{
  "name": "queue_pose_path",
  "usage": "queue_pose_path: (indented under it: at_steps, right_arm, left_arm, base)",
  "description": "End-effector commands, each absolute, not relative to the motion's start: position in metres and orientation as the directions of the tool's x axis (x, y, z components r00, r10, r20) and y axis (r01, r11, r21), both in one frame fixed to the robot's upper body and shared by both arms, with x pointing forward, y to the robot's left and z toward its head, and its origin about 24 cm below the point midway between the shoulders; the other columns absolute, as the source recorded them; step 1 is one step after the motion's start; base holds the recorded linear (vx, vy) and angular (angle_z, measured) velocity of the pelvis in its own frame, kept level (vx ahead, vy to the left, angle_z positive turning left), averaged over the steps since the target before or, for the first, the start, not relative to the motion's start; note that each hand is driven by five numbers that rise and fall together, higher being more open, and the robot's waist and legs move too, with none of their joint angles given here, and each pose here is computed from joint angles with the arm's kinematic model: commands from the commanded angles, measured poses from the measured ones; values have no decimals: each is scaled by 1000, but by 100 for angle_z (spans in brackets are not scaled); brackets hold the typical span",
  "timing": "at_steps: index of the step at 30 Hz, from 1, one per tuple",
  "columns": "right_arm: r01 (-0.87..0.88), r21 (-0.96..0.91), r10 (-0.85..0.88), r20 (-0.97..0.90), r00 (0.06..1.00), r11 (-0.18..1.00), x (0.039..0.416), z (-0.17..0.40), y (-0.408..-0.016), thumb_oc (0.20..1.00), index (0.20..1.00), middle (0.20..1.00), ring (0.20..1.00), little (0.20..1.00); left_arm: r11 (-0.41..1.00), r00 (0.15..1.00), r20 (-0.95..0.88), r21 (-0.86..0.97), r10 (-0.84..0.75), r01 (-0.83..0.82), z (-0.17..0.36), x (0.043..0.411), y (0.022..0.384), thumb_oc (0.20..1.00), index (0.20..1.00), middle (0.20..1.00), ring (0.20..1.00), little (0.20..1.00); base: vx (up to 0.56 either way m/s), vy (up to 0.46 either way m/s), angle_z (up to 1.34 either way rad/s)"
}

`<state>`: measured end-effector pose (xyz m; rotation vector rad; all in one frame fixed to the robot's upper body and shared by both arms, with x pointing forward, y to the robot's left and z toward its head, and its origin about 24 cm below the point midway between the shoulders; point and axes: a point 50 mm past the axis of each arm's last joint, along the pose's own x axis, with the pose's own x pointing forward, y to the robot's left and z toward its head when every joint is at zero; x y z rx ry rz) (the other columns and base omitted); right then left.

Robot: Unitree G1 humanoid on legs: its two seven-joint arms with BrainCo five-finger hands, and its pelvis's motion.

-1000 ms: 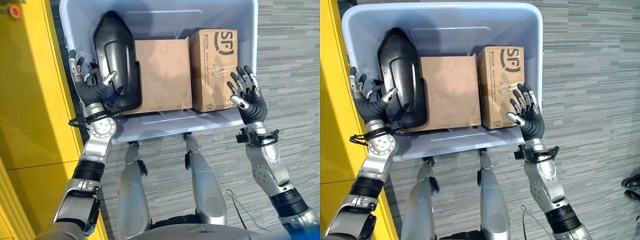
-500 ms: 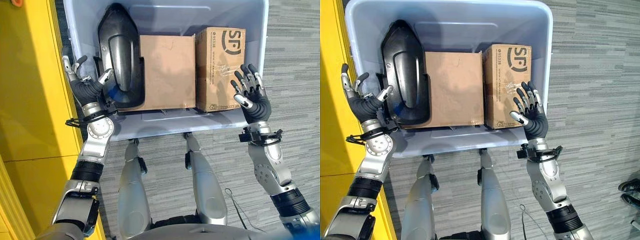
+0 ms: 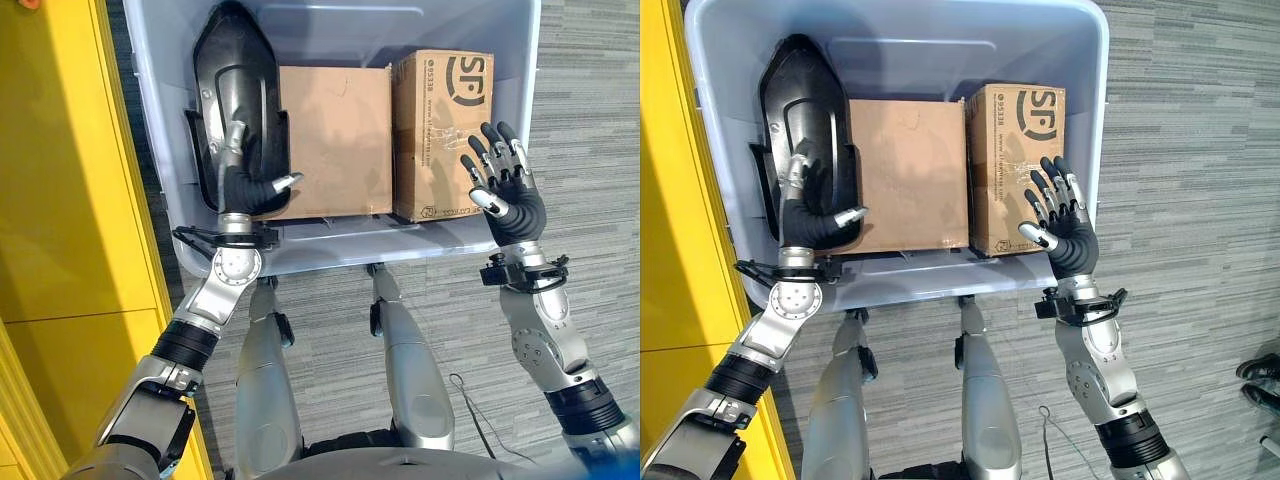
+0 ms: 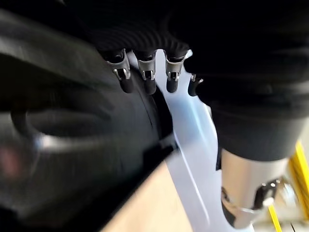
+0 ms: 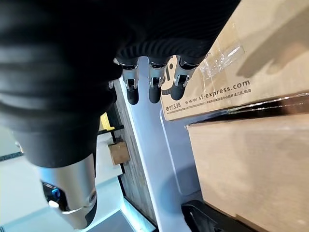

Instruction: Move parts from the plastic box to the shelf.

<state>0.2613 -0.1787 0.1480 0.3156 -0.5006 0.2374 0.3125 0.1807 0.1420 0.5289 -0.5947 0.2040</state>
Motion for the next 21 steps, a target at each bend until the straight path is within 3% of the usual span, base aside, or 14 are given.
queue_pose_path:
  at_steps: [1, 7, 9, 13, 21]
  right_arm:
    - [-274, 235, 99, 564, 820, 933, 248, 155, -197, 1000, 1000, 1000, 1000, 1000]
    - [-263, 219, 95, 573, 814, 940, 245, 157, -200, 1000, 1000, 1000, 1000, 1000]
    - [-262, 219, 94, 573, 814, 940, 246, 157, -200, 1000, 1000, 1000, 1000, 1000]
    - [-257, 227, 92, 556, 826, 939, 249, 153, -196, 1000, 1000, 1000, 1000, 1000]
    - [-277, 247, 107, 537, 837, 929, 254, 150, -191, 1000, 1000, 1000, 1000, 1000]
  left_arm:
    - [729, 732, 664, 576, -152, -371, 163, 307, 176, 1000, 1000, 1000, 1000, 1000]
    - [617, 704, 636, 702, -317, -357, 163, 305, 161, 1000, 1000, 1000, 1000, 1000]
    - [633, 731, 613, 701, -300, -328, 157, 309, 161, 1000, 1000, 1000, 1000, 1000]
    - [783, 847, 523, 567, -101, -257, 135, 327, 168, 1000, 1000, 1000, 1000, 1000]
    - [854, 894, 446, 484, -50, -193, 132, 352, 148, 1000, 1000, 1000, 1000, 1000]
  base:
    - [0, 0, 0]
    - [0, 0, 0]
    - [-5, 7, -2]
    - [-20, -3, -7]
    - [-7, -3, -6]
